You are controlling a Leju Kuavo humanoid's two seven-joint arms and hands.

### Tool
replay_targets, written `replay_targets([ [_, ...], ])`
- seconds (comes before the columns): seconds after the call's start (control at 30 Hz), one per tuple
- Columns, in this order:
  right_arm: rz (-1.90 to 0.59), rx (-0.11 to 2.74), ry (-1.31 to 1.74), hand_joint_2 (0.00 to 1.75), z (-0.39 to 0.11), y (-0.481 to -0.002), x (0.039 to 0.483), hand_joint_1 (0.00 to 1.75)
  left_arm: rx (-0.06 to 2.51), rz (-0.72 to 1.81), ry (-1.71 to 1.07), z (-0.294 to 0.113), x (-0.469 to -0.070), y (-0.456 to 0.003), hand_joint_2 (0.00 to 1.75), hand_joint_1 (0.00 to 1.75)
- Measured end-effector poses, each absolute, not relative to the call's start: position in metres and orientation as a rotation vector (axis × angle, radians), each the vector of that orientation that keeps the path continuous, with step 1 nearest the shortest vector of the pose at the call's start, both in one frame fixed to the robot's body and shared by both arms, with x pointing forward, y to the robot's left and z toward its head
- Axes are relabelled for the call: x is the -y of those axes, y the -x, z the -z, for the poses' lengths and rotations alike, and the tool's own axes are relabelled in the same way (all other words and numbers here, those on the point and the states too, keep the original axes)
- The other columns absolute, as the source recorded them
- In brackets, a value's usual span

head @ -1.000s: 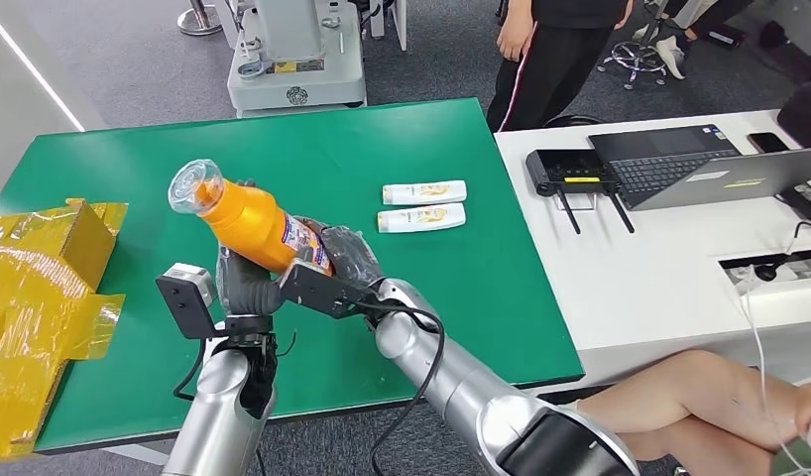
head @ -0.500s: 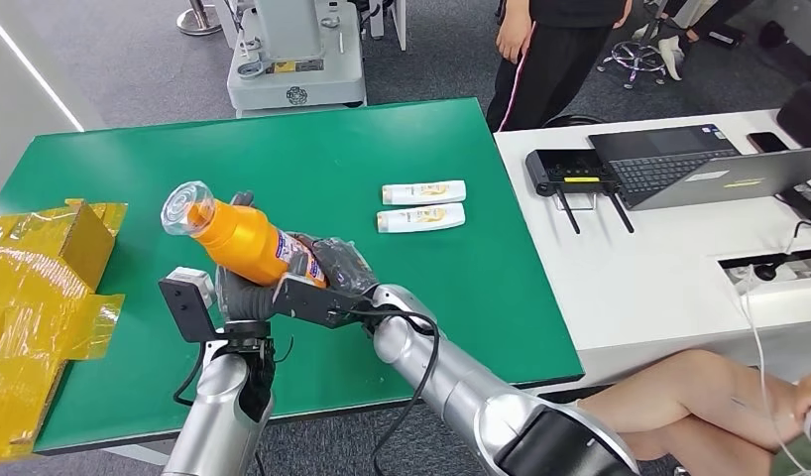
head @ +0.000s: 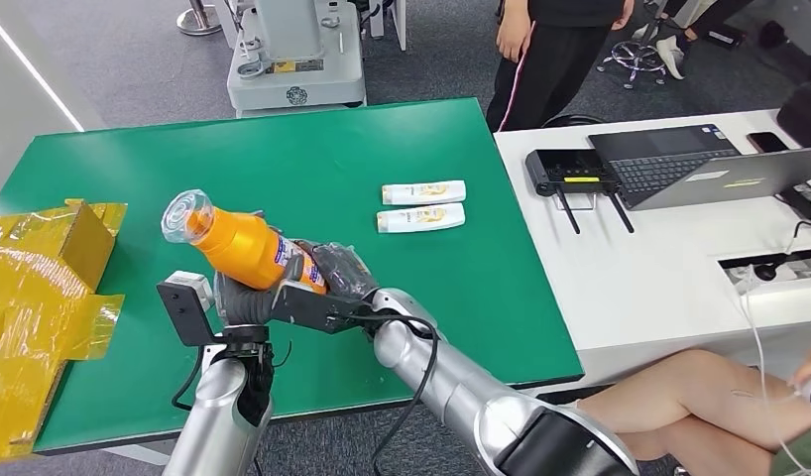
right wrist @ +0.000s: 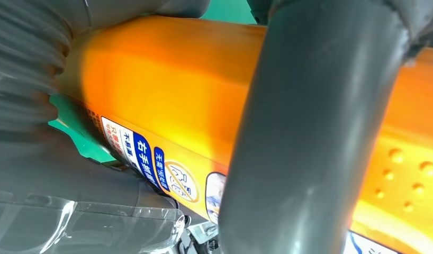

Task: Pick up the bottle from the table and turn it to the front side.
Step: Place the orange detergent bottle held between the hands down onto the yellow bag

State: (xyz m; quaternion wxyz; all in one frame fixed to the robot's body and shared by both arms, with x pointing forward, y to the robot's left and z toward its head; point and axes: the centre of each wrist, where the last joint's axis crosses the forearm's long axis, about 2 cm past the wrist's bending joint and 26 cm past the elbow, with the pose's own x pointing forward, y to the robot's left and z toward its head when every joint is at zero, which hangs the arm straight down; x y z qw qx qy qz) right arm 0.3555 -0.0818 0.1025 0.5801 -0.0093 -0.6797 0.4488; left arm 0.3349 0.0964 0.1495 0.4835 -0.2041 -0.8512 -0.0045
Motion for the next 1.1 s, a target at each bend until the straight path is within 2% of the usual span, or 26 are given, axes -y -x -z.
replay_targets([
  [0.07, -1.055, 1.591, 0.042, 1.75, -0.102, -0.355, 0.082, 0.2, 2.074, 0.011, 0.497, -0.149, -0.096, -0.335, 1.75, 1.75],
  [0.1, -1.06, 1.594, 0.06, 1.75, -0.102, -0.355, 0.083, 0.0, 2.075, 0.011, 0.497, -0.15, -0.097, -0.335, 1.75, 1.75],
  [0.6, -0.996, 1.779, 0.219, 1.75, -0.108, -0.358, 0.097, 0.0, 2.102, 0.017, 0.445, -0.156, -0.101, -0.341, 1.75, 1.75],
  [0.9, -0.855, 2.032, 0.23, 1.75, -0.138, -0.343, 0.105, 0.0, 2.09, -0.007, 0.366, -0.14, -0.121, -0.332, 1.75, 1.75],
  [1.1, -0.674, 2.239, 0.215, 1.75, -0.159, -0.315, 0.111, 0.0, 2.089, -0.009, 0.322, -0.134, -0.132, -0.331, 1.75, 1.75],
])
